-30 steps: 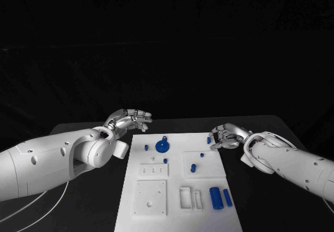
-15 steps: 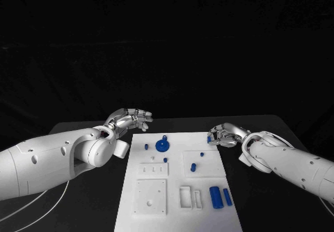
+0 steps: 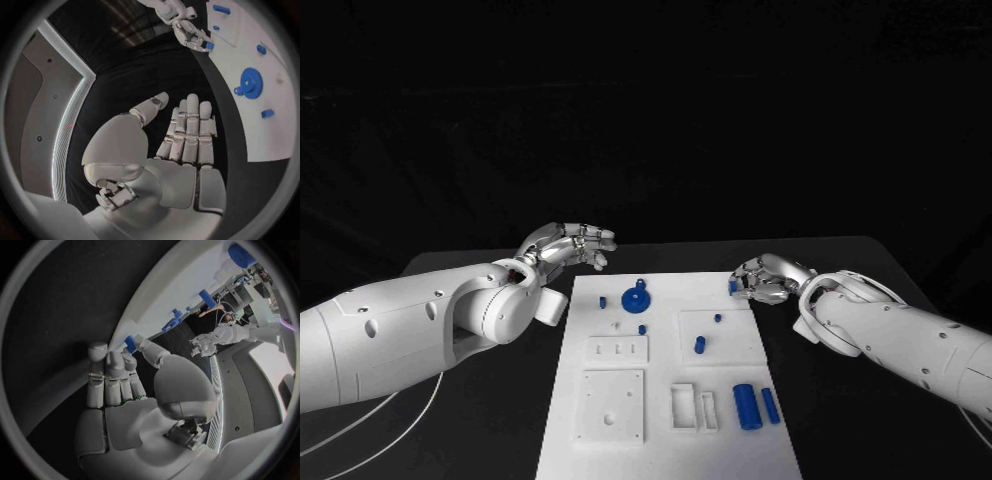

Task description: Assemble the parts on the task board

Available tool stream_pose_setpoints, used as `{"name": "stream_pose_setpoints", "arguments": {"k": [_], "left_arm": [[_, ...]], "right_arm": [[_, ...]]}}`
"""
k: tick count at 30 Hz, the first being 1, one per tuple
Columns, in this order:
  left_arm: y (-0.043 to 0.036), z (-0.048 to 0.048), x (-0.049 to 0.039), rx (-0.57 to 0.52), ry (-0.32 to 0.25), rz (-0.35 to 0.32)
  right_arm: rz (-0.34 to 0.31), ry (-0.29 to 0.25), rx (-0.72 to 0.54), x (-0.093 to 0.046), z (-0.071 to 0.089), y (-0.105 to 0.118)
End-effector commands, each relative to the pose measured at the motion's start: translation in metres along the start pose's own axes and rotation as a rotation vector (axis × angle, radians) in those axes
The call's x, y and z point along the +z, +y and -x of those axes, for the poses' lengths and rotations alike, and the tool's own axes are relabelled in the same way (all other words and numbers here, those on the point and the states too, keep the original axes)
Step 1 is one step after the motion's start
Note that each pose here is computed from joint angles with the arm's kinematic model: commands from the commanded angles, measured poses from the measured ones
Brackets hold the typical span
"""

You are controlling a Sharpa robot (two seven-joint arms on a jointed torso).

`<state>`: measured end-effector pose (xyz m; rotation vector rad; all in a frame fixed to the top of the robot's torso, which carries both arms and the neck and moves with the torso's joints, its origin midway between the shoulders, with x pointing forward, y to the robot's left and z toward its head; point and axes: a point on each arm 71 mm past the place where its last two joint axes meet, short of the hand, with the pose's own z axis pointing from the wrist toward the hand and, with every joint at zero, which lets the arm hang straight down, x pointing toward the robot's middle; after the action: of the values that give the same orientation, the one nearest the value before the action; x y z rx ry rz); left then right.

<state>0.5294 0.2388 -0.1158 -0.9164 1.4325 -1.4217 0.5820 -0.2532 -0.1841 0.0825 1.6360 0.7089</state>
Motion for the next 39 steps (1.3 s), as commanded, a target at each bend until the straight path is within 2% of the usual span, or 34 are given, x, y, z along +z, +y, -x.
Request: {"name": "stream_pose_setpoints", "arguments": {"k": [1,8,19,29,39], "left_arm": [[-0.0013,-0.0021,0.0,-0.002,0.016,-0.011],[-0.0014,-0.0021,0.0,-0.001,0.017,-0.011],[-0.0015,-0.0016,-0.0007,0.002,0.016,-0.011],[-0.0015,-0.0018,-0.001,0.004,0.017,-0.01],[0.0002,-0.0065,0.0,0.031,0.033,0.021]], "right_arm": [[0.006,0.018,-0.001,0.0,-0.002,0.001],[0.006,0.006,-0.002,0.001,-0.003,0.001],[-0.018,-0.058,-0.011,0.001,-0.002,0.003],[-0.024,-0.085,-0.014,0.0,0.0,0.003],[-0.005,-0.104,-0.011,-0.004,0.0,0.019]]}}
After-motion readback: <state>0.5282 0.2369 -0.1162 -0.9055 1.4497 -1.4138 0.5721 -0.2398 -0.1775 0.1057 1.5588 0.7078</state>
